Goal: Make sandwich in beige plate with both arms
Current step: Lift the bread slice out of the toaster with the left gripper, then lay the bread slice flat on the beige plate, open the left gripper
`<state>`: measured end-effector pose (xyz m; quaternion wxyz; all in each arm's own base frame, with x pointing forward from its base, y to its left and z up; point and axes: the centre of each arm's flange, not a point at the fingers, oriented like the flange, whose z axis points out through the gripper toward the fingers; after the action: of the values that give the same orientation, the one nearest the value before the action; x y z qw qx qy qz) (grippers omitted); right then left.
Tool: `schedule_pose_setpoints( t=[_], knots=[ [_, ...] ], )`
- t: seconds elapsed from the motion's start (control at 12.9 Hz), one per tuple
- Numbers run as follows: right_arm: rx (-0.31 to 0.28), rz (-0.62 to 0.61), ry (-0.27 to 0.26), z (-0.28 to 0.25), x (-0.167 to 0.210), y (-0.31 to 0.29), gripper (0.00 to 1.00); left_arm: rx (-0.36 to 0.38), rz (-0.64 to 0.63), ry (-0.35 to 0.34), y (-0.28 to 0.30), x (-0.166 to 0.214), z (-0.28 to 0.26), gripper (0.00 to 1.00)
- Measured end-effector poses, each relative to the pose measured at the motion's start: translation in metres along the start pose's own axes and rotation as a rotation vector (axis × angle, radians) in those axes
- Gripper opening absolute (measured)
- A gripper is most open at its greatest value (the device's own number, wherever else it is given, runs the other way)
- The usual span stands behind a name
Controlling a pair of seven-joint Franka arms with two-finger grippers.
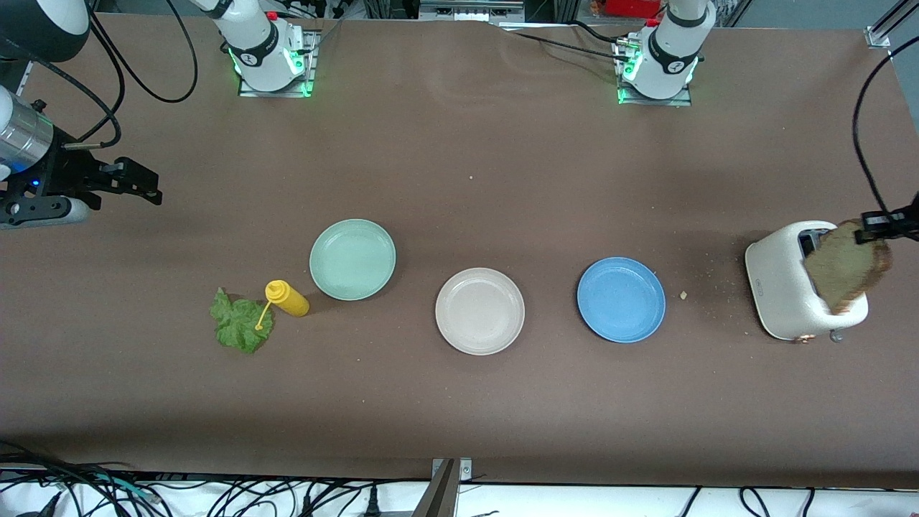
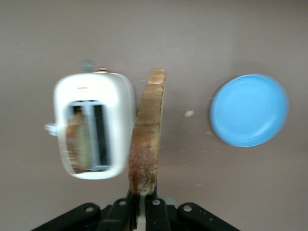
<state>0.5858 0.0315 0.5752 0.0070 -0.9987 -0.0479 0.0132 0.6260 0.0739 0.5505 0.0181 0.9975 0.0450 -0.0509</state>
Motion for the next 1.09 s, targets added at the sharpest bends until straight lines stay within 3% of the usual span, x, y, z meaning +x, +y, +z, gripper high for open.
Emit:
schedule_pose_setpoints(
  t=[0.23, 0.47, 0.7, 1.09],
  knots=[
    [0.000, 0.000, 0.000, 0.000, 0.000, 0.000, 1.00, -0.078, -0.090, -0.043, 0.109, -0.005, 0.013, 0.08],
    [0.000, 0.000, 0.000, 0.000, 0.000, 0.000, 1.00, -0.213, -0.171, -0.106, 0.212, -0.006, 0.047, 0.08],
    [0.000, 0.000, -0.004, 0.002, 0.001, 0.000, 1.00, -0.368, -0.251, -0.121, 0.280, 0.006, 0.085, 0.08],
    [0.000, 0.000, -0.006, 0.003, 0.001, 0.000, 1.00, -0.495, -0.295, -0.126, 0.379, 0.010, 0.170, 0.08]
  ],
)
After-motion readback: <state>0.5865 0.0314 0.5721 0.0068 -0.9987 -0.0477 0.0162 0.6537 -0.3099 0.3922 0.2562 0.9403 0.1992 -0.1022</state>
